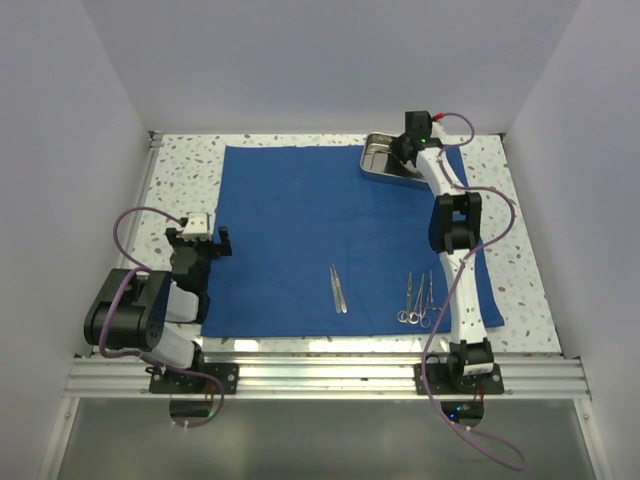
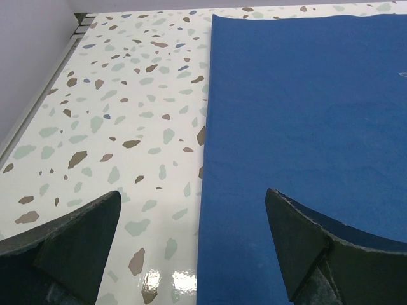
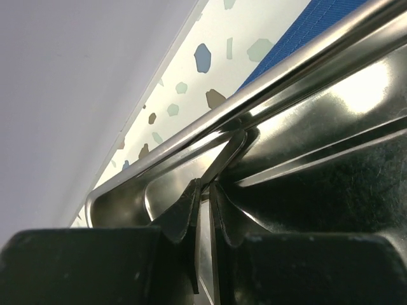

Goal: Open and lay out the surgical kit
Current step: Pick up the medical item from the container.

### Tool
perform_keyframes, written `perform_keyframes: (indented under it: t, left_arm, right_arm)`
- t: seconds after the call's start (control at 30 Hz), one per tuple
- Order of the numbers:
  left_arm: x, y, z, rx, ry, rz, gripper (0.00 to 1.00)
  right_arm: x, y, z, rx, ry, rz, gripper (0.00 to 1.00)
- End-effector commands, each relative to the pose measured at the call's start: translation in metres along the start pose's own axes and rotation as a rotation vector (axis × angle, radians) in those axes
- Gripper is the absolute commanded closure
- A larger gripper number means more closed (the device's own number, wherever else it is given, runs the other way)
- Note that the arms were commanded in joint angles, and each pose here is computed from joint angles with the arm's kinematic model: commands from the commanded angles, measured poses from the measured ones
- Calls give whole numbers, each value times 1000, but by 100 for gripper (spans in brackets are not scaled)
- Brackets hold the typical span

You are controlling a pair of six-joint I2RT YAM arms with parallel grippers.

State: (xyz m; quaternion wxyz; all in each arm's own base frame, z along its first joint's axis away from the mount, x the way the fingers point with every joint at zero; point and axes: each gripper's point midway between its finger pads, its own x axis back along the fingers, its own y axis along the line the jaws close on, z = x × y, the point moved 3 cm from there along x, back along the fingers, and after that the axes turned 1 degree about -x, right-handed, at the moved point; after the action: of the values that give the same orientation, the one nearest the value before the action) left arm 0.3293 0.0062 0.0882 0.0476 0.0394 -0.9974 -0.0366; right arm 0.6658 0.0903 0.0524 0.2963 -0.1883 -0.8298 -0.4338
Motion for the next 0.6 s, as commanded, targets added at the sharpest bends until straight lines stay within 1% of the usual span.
perform_keyframes:
  t: [0.0,0.13,0.17,0.23,0.27,0.3,0.33,0.37,0.4,0.5,0.53,0.57]
  left_arm:
    - [-5,3,-26,2,-106,-16,0]
    - [-5,3,-26,3,-106,-16,0]
    - [-6,3,-26,4,-108,-18,0]
    - [-6,3,-25,0,-106,-16,0]
    - [-6,3,-26,2,-109,-18,0]
    - [-6,3,-26,1,-109,-16,0]
    - [-6,3,-27,1,-111,-17,0]
    - [-6,3,-27,1,-111,-17,0]
    - [-6,2,-26,1,-110,-15,0]
    - [-6,3,-27,1,-114,-17,0]
    - [-6,2,-27,0,-114,-15,0]
    - [-6,2,-27,0,-116,-15,0]
  right_arm:
    - [-11,-66,16,112,41,199,100]
    - [9,-40,-11,88,-18,118,100]
    - [13,-42,-11,86,-17,119,100]
    - [35,-20,-31,74,-62,64,100]
    - [38,-27,-30,74,-60,77,100]
    - [55,-14,-41,66,-83,47,100]
    - [61,-9,-45,58,-97,34,100]
    - [63,-18,-43,54,-90,49,100]
    - [81,-6,-53,45,-111,17,100]
    - [99,-9,-55,50,-119,17,100]
    - [116,1,-64,46,-142,-10,100]
    - [119,-8,-59,50,-133,6,100]
